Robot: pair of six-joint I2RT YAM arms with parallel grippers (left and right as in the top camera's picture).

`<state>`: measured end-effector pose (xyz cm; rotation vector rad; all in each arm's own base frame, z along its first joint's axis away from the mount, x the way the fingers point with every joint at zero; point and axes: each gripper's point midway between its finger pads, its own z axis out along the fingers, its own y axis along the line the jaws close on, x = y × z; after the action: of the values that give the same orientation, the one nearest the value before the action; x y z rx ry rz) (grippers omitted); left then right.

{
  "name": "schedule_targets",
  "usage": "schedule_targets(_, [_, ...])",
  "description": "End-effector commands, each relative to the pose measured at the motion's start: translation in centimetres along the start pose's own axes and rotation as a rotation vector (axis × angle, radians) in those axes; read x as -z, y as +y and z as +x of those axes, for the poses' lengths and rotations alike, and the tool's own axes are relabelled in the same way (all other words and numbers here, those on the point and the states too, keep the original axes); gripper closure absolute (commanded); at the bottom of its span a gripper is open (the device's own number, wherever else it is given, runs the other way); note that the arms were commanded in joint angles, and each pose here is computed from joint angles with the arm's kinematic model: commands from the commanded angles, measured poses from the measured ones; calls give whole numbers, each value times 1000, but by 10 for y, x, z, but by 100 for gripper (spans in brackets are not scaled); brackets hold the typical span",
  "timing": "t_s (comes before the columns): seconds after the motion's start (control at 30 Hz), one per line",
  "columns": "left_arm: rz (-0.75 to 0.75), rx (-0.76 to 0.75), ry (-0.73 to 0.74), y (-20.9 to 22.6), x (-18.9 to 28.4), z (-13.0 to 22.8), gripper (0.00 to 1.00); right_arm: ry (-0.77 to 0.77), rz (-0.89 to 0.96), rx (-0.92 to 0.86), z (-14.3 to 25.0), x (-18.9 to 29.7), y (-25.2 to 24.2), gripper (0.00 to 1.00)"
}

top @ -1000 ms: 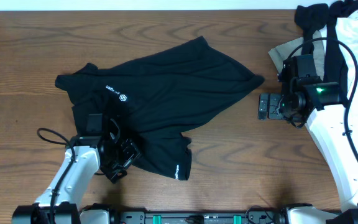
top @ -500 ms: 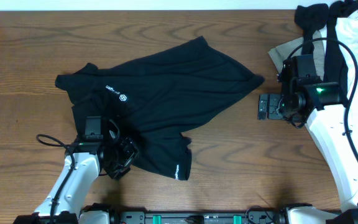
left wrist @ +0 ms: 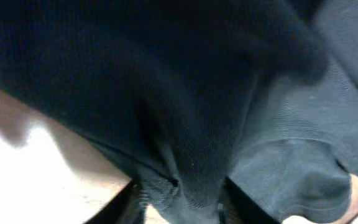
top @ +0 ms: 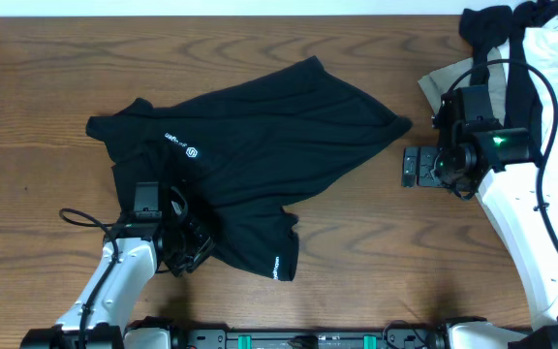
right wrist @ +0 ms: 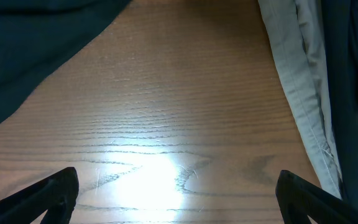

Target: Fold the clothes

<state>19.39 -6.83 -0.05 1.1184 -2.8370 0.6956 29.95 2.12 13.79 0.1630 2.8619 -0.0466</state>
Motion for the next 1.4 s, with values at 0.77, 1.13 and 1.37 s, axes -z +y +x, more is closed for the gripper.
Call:
schedule_targets(0.77, [-292,56,-354,68,116,-45,94,-32,-86,7,-15,-6,16,1])
schedule_targets(1.13, [-279,116,-397,76,124,-53,94,101,-279,153,-9,-65,62,1])
schedule_targets(1.37, [-280,117,-395,76,123,-53,94,217,-374,199,6,-111,82,1])
